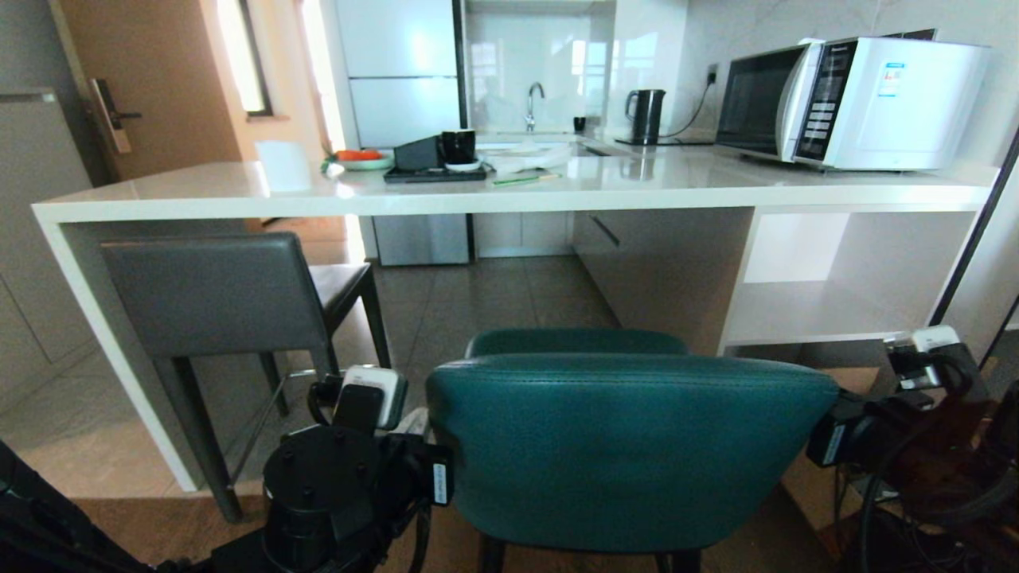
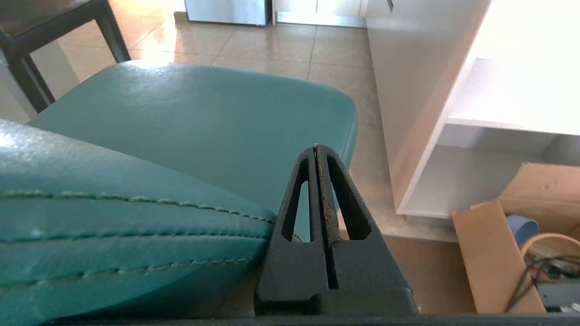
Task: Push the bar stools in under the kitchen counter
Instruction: Push the blue chair back under the dining table
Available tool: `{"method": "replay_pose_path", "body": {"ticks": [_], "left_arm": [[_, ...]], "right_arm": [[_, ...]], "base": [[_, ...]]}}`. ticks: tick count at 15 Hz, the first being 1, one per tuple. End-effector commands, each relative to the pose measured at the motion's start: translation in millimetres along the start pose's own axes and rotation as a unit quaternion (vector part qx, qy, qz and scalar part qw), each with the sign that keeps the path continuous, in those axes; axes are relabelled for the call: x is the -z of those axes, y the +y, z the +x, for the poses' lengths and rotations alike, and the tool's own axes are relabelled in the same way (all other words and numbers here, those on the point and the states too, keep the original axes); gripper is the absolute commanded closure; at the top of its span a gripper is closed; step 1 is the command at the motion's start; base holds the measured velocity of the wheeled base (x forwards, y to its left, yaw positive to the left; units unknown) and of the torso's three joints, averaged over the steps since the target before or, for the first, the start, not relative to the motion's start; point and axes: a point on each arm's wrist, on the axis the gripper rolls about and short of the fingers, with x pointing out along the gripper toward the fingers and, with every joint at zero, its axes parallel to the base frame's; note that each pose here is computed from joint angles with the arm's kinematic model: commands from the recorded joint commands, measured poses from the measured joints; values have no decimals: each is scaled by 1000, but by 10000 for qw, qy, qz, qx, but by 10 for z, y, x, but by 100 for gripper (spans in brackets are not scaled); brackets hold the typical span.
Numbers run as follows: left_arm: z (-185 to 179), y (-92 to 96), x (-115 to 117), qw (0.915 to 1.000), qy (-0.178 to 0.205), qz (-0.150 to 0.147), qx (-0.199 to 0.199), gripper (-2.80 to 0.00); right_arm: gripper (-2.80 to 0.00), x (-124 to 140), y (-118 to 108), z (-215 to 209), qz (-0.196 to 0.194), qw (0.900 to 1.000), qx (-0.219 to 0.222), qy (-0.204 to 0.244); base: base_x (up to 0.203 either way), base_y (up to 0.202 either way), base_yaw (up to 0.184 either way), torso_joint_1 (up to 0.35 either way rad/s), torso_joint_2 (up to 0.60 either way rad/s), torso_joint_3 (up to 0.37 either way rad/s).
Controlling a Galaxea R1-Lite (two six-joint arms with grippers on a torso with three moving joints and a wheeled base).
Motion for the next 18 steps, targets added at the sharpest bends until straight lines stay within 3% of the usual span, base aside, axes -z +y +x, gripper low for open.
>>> {"method": "replay_pose_path", "body": {"ticks": [1,3,5,7,14,18], "left_arm": [[-18,28,-46,9999,-97,-78,-6,0],[-48,58,-44,9999,-86,-66,-51,0],[-47,85,-34,9999,-65,-59,-96,0],[-18,71,-25,9999,-48,-49,-86,0],[396,-206,-52,9997,-220,-71,-1,0],[402,-90,-75,9996,-226,-105,-141,0]], "right_arm": [[0,24,133,76,-26,9997,-228,30],[0,63,250,120,-67,9992,-388,76],[0,115,273,192,-90,9997,-238,34],[0,165,224,249,-30,10000,89,3],[0,180,0,351,42,9983,579,5],[0,98,48,580,-11,9985,468,-269]], "base": [[0,0,0,0,0,0],[0,0,0,0,0,0],[0,0,0,0,0,0],[0,0,0,0,0,0],[0,0,0,0,0,0],[0,0,0,0,0,0]]}}
